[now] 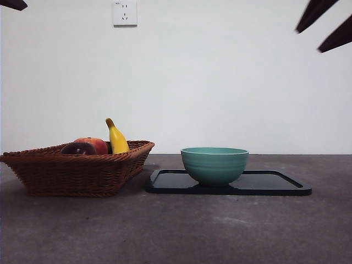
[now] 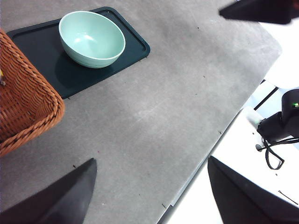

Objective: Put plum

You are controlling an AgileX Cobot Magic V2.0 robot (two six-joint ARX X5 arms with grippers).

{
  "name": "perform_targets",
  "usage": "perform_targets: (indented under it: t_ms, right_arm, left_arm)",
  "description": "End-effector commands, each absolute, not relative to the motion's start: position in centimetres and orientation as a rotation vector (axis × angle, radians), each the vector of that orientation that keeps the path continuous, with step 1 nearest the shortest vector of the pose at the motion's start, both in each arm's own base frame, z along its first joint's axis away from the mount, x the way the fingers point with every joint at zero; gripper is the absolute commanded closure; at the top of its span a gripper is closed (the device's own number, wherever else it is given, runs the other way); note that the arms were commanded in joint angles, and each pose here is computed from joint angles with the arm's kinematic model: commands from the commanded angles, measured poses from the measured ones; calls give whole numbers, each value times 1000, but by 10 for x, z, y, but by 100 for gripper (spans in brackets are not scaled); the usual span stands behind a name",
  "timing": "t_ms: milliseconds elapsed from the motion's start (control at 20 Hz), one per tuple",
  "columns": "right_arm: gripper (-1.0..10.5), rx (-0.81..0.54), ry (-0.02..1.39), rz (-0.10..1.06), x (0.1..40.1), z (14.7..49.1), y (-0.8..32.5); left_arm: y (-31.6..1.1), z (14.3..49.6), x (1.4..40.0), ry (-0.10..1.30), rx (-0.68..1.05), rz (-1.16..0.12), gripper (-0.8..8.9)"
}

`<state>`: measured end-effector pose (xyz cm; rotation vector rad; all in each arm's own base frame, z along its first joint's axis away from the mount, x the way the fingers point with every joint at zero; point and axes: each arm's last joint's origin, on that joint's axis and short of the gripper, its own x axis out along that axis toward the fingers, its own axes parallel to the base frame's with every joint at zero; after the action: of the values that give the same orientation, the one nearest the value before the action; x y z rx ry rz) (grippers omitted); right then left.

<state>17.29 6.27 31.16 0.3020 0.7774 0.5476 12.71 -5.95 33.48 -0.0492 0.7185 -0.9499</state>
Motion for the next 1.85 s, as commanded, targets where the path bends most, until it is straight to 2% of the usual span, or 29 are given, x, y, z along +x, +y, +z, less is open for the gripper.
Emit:
perform_targets:
  t_ms: [50, 400, 700, 1250, 1600, 1850]
  right_arm:
    - [724, 282, 788, 527, 203, 319, 72]
    - [705, 200, 928, 450, 296, 297, 98]
    - [704, 183, 1016, 428, 346, 258, 112]
    - [711, 155, 1088, 410, 372, 202, 128]
    - [939, 128, 1079, 393, 374, 198, 130]
    - [938, 131, 1055, 397, 373, 206, 130]
  left_arm:
    - [-60, 341, 128, 686, -33, -962, 440]
    - [-60, 341, 128, 686, -33, -962, 440]
    - [-60, 341, 128, 686, -33, -962, 440]
    - [-60, 341, 128, 687, -33, -961, 440]
    - [-60, 341, 127, 694, -35, -961, 440]
    - [-60, 341, 127, 694, -35, -961, 440]
